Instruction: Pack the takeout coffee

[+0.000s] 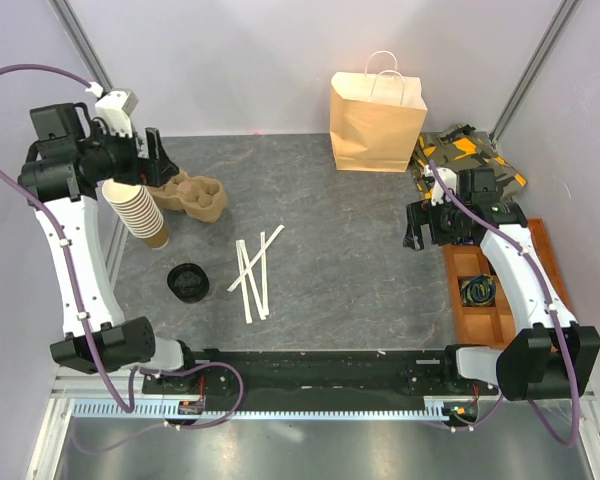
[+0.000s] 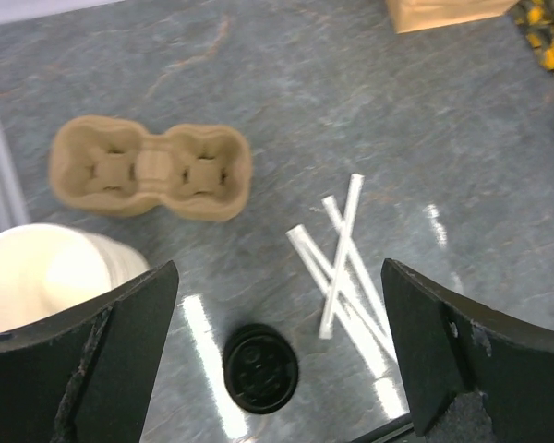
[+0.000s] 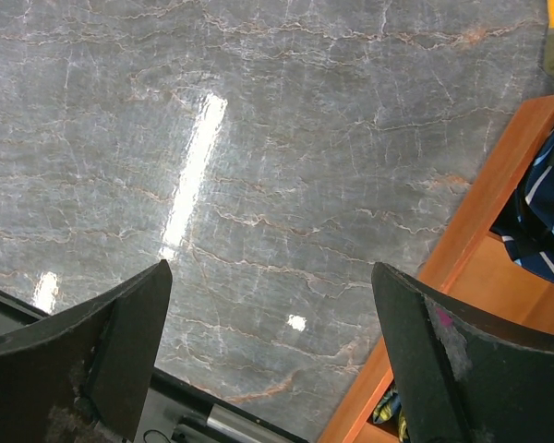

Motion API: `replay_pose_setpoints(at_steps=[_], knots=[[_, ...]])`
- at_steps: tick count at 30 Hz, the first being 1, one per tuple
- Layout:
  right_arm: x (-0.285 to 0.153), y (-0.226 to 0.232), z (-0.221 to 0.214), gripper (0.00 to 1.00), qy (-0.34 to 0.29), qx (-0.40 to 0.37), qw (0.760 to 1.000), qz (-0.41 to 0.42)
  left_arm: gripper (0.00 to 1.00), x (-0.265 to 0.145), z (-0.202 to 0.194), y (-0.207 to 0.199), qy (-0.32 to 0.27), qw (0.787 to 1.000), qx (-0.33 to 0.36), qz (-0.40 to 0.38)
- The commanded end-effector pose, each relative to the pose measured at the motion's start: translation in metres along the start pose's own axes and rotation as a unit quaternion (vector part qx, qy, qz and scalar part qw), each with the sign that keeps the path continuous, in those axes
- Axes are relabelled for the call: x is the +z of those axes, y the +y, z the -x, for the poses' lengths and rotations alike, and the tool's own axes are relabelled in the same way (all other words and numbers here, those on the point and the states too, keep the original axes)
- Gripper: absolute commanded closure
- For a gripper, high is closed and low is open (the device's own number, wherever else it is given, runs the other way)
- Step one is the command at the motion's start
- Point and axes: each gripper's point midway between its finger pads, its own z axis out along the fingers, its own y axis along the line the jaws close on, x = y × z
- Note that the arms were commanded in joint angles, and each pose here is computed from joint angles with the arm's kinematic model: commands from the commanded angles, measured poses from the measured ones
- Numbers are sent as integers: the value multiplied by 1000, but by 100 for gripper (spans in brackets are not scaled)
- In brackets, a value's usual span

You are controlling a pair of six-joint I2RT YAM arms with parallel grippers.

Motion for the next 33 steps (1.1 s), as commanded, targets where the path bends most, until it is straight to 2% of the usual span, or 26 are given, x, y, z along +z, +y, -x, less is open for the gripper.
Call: replay_pose_setpoints(at_steps=[1,3,6,7,9,10,13,26,33], knots=[[-3,5,14,2,-16,-5,1000,13,6,-11,-11,28,43,997,44,39],[-1,6,12,2,-12,-1,1000,17,8,-9,-13,40,66,995,55,52],[1,5,11,2,-7,1,1000,17,18,-5,-19,55,97,991,66,67],[2,5,10,2,-6,1,1000,18,28,-4,-22,57,109,990,64,68],[3,4,10,2,-4,1,1000,17,37,-3,-24,66,121,987,72,81],[4,4,8,2,-1,4,1000,18,45,-2,-25,69,125,986,73,87],[7,5,8,2,4,7,1000,23,53,1,-31,83,147,980,70,111],[14,6,9,2,11,10,999,36,61,21,-59,107,210,966,68,136],[14,6,10,2,9,10,999,36,65,30,-74,105,236,961,67,128]])
